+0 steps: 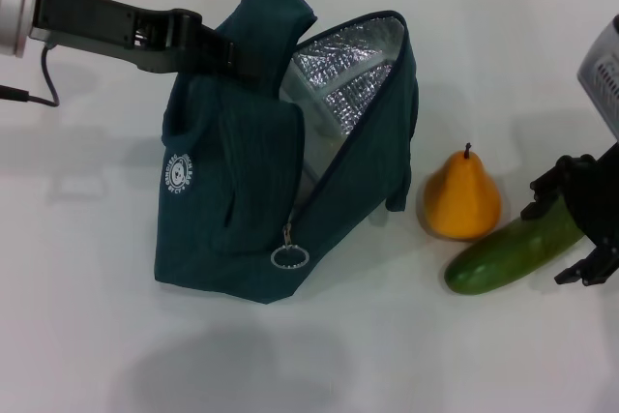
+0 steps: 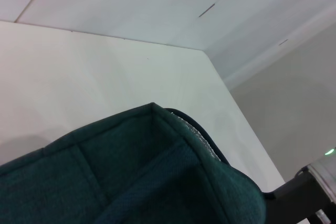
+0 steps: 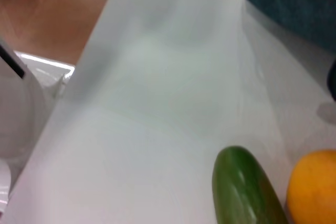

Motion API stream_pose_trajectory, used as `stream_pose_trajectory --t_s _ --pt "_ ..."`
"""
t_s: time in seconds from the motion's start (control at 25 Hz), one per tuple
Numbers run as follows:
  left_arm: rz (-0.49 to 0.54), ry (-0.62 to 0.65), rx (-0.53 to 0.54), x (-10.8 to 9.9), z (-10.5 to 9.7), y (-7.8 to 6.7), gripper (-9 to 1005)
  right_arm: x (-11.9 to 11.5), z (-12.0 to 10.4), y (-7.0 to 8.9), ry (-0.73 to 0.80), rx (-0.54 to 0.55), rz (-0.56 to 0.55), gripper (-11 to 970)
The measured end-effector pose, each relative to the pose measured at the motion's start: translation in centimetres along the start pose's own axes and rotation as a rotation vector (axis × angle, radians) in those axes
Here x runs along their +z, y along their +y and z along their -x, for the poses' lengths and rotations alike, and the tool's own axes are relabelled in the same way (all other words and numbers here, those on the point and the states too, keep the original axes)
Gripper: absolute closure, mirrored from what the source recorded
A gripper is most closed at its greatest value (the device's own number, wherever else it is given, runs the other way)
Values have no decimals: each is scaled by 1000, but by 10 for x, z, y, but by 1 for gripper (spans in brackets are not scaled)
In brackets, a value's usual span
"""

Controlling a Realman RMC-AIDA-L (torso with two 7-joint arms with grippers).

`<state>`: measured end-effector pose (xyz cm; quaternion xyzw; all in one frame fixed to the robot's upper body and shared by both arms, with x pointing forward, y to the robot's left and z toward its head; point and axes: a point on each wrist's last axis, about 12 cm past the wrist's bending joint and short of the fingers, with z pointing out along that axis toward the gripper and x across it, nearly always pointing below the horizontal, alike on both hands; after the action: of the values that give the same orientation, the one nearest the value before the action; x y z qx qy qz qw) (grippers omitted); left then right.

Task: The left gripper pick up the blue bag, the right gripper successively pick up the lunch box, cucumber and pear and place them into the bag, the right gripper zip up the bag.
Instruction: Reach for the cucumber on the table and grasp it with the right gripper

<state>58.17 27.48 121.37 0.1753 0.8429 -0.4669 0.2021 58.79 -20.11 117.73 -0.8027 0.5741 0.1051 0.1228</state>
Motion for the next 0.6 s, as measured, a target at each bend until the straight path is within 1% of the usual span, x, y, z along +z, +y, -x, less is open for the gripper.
stream_pose_trajectory --t_s 0.2,0.6 --pt "-1 0 -2 1 0 0 956 8 -2 -1 16 -13 -6 185" --pt "-3 0 -4 1 0 0 957 10 -1 -5 21 -35 -33 187"
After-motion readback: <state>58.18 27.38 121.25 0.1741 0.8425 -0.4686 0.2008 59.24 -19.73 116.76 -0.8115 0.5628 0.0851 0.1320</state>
